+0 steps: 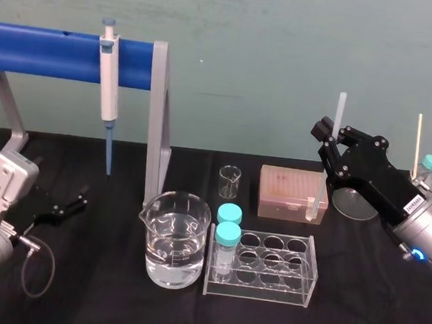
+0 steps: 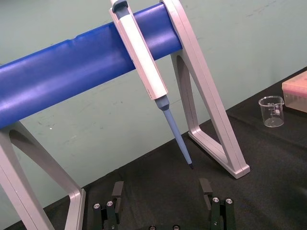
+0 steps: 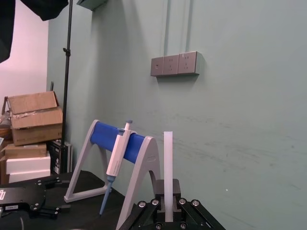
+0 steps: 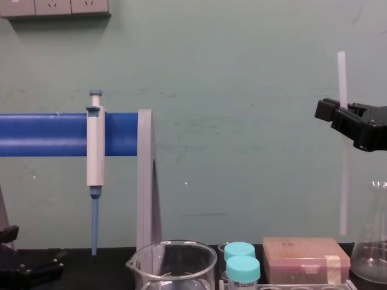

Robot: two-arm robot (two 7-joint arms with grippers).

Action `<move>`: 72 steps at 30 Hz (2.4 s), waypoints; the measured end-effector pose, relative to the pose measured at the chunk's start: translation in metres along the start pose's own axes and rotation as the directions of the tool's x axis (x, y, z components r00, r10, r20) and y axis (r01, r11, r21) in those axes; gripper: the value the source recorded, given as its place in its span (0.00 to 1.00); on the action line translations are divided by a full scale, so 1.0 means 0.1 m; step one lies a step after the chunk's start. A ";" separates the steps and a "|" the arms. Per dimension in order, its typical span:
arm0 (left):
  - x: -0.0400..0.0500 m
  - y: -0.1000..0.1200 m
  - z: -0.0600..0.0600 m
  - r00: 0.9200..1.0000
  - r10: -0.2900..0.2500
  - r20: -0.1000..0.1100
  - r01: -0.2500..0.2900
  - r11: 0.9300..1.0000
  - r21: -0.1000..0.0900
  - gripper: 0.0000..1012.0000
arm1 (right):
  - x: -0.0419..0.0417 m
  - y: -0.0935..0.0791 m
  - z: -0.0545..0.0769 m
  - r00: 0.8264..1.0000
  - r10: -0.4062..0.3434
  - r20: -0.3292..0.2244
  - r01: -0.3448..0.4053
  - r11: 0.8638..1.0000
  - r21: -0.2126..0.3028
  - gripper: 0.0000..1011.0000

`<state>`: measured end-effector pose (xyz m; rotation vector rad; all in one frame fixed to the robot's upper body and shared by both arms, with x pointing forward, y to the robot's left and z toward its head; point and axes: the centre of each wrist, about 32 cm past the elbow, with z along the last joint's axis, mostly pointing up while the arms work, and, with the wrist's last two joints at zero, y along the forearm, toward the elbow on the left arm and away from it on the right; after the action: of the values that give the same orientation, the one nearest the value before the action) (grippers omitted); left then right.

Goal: Pick up the stirring rod with one hand, then place it down.

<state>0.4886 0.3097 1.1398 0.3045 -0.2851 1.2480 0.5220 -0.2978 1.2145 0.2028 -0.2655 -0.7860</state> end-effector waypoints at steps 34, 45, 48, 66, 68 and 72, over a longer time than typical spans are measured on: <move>0.000 0.00 0.00 1.000 0.000 0.000 0.000 1.000 0.000 0.99 | -0.005 -0.01 -0.01 1.000 0.003 -0.005 -0.003 1.000 -0.006 0.07; 0.000 0.00 0.00 1.000 0.000 0.000 0.000 1.000 0.000 0.99 | -0.016 -0.02 -0.01 1.000 0.005 -0.006 -0.005 1.000 -0.008 0.07; 0.000 0.00 0.00 1.000 0.000 0.000 0.000 1.000 0.000 0.99 | -0.018 -0.02 -0.02 1.000 0.007 -0.006 -0.007 1.000 -0.008 0.07; 0.000 0.00 0.00 1.000 0.000 0.000 0.000 1.000 0.000 0.99 | -0.141 -0.21 -0.19 0.986 0.102 -0.128 -0.114 0.990 -0.084 0.07; 0.000 0.00 0.00 1.000 0.000 0.000 0.000 1.000 0.000 0.99 | -0.156 -0.23 -0.21 0.985 0.102 -0.136 -0.115 0.989 -0.091 0.07; 0.000 0.00 0.00 1.000 0.000 0.000 0.000 1.000 0.000 0.99 | -0.167 -0.25 -0.24 0.985 0.097 -0.142 -0.112 0.988 -0.102 0.07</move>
<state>0.4886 0.3097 1.1398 0.3045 -0.2850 1.2480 0.5018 -0.3007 1.1822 0.1371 -0.1022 -0.6774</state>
